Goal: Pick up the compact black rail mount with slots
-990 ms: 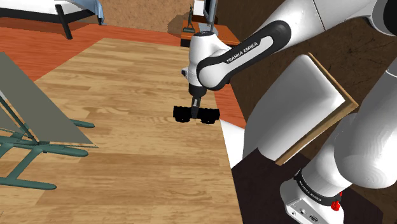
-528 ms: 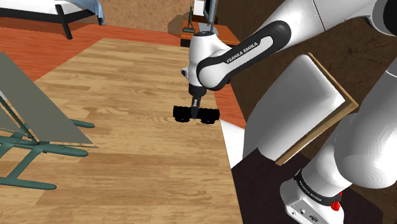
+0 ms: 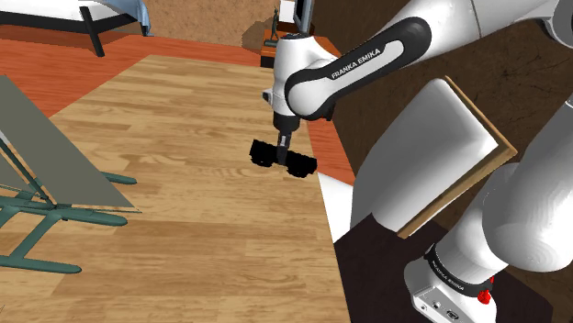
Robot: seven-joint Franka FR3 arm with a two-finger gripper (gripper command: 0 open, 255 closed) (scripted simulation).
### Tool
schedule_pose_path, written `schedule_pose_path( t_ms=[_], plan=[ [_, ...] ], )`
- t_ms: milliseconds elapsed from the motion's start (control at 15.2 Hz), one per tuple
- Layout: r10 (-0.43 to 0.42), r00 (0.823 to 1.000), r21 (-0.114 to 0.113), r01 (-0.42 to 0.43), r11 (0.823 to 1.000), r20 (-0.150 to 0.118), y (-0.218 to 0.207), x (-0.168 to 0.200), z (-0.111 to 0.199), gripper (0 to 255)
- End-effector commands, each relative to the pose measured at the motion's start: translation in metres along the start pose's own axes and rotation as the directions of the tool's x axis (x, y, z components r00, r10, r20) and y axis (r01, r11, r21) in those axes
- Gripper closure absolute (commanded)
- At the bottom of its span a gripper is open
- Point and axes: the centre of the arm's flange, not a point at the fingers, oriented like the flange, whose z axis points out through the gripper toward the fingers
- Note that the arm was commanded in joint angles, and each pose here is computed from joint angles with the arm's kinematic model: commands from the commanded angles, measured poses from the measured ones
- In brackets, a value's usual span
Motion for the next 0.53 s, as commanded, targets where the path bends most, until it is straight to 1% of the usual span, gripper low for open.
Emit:
schedule_pose_path(
  t_ms=[0, 462],
  plan=[
    [0.0, 1.0, 0.0, 0.0, 1.0, 0.0, 0.001, 0.0, -0.011, 255],
    [0.0, 1.0, 0.0, 0.0, 1.0, 0.0, 0.003, -0.001, -0.048, 255]
  ],
)
